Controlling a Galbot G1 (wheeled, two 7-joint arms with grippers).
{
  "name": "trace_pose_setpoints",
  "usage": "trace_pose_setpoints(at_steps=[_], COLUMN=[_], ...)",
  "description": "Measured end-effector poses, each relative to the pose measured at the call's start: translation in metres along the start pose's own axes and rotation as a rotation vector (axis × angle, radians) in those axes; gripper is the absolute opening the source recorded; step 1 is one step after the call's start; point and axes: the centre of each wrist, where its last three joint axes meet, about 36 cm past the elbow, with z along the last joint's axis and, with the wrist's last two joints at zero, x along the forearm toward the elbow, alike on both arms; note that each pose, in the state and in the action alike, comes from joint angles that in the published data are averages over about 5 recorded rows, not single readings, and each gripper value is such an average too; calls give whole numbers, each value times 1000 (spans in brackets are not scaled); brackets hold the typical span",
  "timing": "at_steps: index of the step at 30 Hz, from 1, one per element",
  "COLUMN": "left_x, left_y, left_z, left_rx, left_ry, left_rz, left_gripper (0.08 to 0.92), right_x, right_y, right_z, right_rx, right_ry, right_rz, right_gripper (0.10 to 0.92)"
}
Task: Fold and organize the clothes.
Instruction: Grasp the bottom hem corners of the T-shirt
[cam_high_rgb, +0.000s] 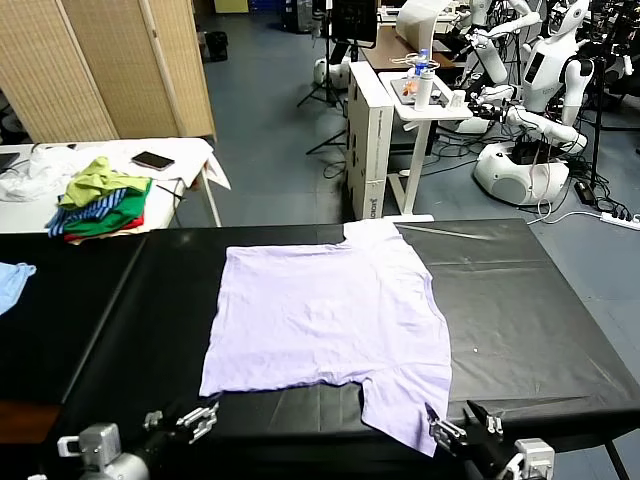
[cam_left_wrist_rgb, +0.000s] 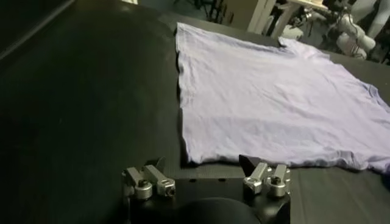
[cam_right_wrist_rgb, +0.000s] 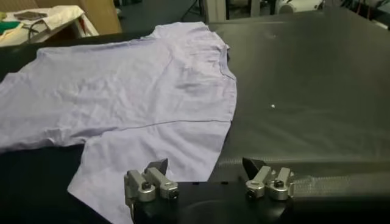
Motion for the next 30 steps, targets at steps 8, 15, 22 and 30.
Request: trace_pose_setpoints(at_steps=[8,15,22,30], left_x=[-7,-12,-14,-4], left_y=[3,8,7,4], left_z=[7,10,13,13], left_rx=[5,9,11,-15], left_ry=[3,1,2,-13], left_rz=[-19,-21,-16,-39], left_gripper=[657,269,147,145], right_x=[-3,-4,-1,18], right_y=[7,9,11,10], right_z=[4,9,8,0], right_rx=[-12,-22,-23,-5], right_ry=[8,17,19,30], right_rz=[-9,-11,-10,22], right_gripper=[864,686,267,140])
